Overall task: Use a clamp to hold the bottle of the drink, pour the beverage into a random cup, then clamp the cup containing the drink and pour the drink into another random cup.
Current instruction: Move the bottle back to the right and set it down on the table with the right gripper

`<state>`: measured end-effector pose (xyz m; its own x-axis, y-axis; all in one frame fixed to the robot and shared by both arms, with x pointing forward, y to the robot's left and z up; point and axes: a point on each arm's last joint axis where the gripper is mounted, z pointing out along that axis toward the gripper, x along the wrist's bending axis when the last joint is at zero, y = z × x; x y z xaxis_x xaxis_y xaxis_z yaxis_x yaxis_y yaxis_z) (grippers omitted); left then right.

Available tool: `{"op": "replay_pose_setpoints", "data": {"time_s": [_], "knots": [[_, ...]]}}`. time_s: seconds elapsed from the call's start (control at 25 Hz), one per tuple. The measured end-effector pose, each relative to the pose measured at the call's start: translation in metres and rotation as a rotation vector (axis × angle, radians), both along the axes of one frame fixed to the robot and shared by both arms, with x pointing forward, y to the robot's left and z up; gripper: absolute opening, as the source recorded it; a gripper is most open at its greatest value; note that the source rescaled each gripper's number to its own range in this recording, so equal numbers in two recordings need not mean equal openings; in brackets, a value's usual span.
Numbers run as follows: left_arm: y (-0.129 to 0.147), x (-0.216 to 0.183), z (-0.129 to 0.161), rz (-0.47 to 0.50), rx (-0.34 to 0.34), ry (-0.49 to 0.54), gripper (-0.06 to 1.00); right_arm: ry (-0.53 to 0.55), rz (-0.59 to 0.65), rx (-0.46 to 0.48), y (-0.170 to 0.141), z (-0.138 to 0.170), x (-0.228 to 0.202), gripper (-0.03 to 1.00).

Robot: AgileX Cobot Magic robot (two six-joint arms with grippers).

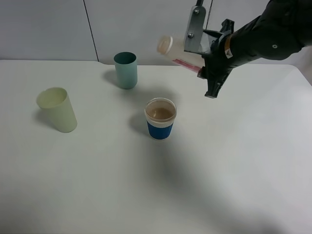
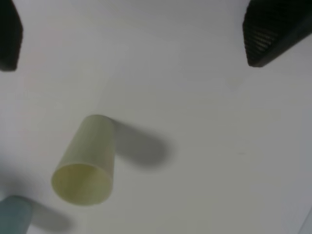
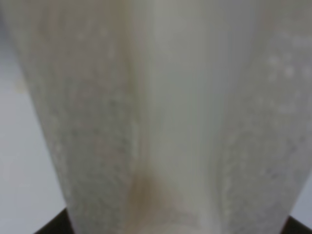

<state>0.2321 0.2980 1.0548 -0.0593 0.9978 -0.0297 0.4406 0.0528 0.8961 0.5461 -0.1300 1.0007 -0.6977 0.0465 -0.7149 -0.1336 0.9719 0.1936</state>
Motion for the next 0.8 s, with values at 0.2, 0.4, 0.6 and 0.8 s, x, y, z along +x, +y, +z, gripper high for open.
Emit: {"op": "replay_pose_setpoints", "data": {"time_s": [0.2,0.4,0.6,0.8], "knots": [[0.0,0.0,0.0,0.0,0.0,0.0,0.67,0.075,-0.236,0.171,-0.032,-0.001,0.014,0.0],[0.0,0.0,0.0,0.0,0.0,0.0,0.67,0.091,-0.353,0.341,-0.042,0.001,0.022,0.0],[0.0,0.0,0.0,0.0,0.0,0.0,0.67,0.124,-0.449,0.468,-0.044,0.002,0.024,0.0],[0.0,0.0,0.0,0.0,0.0,0.0,0.67,0.126,-0.494,0.574,-0.042,0.005,0.025,0.0]]}}
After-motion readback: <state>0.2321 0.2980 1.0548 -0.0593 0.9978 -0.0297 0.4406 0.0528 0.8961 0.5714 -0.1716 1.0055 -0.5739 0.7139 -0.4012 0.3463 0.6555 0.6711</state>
